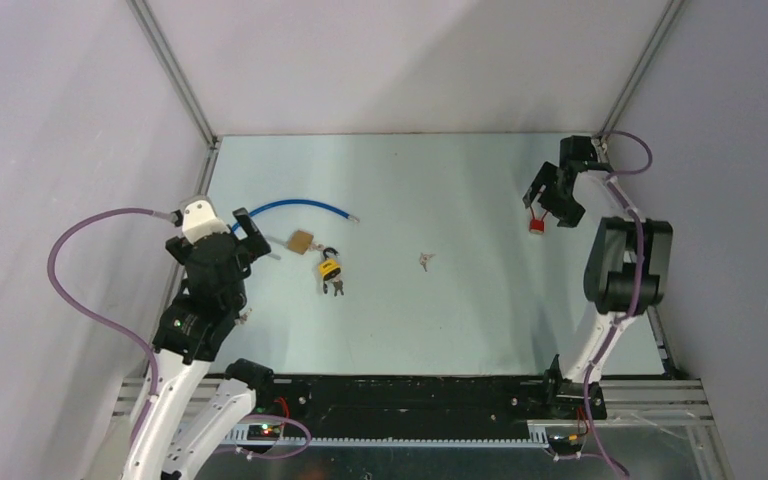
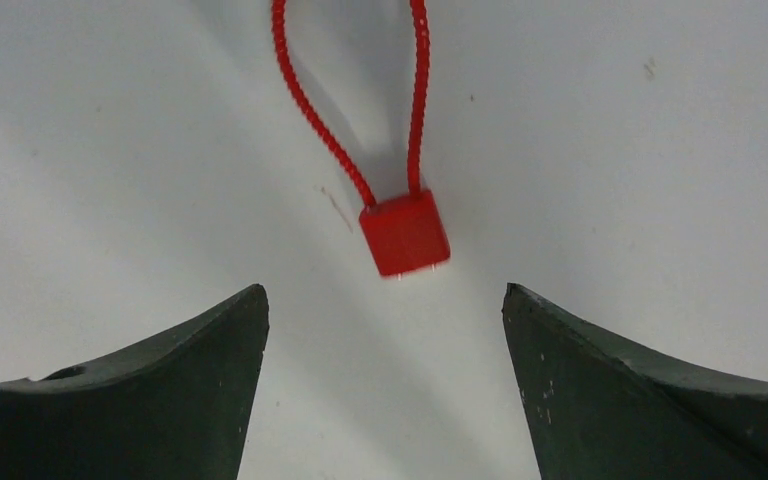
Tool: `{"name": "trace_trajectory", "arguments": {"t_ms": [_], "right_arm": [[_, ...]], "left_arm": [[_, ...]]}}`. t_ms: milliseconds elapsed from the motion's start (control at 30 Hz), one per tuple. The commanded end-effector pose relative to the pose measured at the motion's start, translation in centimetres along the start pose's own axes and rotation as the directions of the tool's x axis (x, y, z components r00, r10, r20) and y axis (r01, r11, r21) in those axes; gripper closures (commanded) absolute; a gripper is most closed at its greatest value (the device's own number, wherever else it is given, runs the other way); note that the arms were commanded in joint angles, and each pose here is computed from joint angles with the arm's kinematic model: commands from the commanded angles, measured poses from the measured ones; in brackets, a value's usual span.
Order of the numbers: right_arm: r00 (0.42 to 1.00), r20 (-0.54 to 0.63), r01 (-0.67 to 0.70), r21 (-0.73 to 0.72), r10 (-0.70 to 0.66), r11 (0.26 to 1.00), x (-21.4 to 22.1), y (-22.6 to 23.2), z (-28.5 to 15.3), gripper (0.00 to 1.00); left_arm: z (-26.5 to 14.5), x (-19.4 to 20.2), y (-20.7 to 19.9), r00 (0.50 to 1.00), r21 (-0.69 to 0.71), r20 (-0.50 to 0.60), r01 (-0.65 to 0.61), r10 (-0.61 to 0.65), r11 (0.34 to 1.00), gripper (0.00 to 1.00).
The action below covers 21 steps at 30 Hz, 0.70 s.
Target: Unlock with the key
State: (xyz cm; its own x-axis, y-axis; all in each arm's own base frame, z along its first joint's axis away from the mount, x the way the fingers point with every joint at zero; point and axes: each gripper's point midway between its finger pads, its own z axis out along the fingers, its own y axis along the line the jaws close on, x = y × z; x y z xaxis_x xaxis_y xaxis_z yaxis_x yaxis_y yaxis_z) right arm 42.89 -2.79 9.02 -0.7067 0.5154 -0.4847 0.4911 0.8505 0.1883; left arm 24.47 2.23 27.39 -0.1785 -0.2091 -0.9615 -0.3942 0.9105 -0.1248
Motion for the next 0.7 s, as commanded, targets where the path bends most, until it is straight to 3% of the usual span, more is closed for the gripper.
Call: {"name": "trace_trajectory", "arguments": {"t_ms": [0, 533, 667], "right_arm": [[0.991, -0.120, 0.075, 0.064, -0.067, 0.995, 0.4, -0.6, 2.4, 0.14], [0.952, -0.264, 0.179, 0.083, -0.152, 0.980, 2.8, -1.2, 7.4, 0.48], [0.944, -0.268, 0.217, 0.069, -0.192, 0.974, 3.7, -0.7, 7.1, 0.61]], "left_arm": [[-0.1, -1.2, 0.2, 0.998, -0.004, 0.068, 0.002, -0.001, 1.000, 0.00], [-1.5, -1.5, -0.1, 0.992, 0.091, 0.120, 0.031, -0.042, 0.995, 0.00], [-1.6, -1.5, -0.1, 0.991, 0.095, 0.123, 0.033, -0.045, 0.995, 0.00]]}}
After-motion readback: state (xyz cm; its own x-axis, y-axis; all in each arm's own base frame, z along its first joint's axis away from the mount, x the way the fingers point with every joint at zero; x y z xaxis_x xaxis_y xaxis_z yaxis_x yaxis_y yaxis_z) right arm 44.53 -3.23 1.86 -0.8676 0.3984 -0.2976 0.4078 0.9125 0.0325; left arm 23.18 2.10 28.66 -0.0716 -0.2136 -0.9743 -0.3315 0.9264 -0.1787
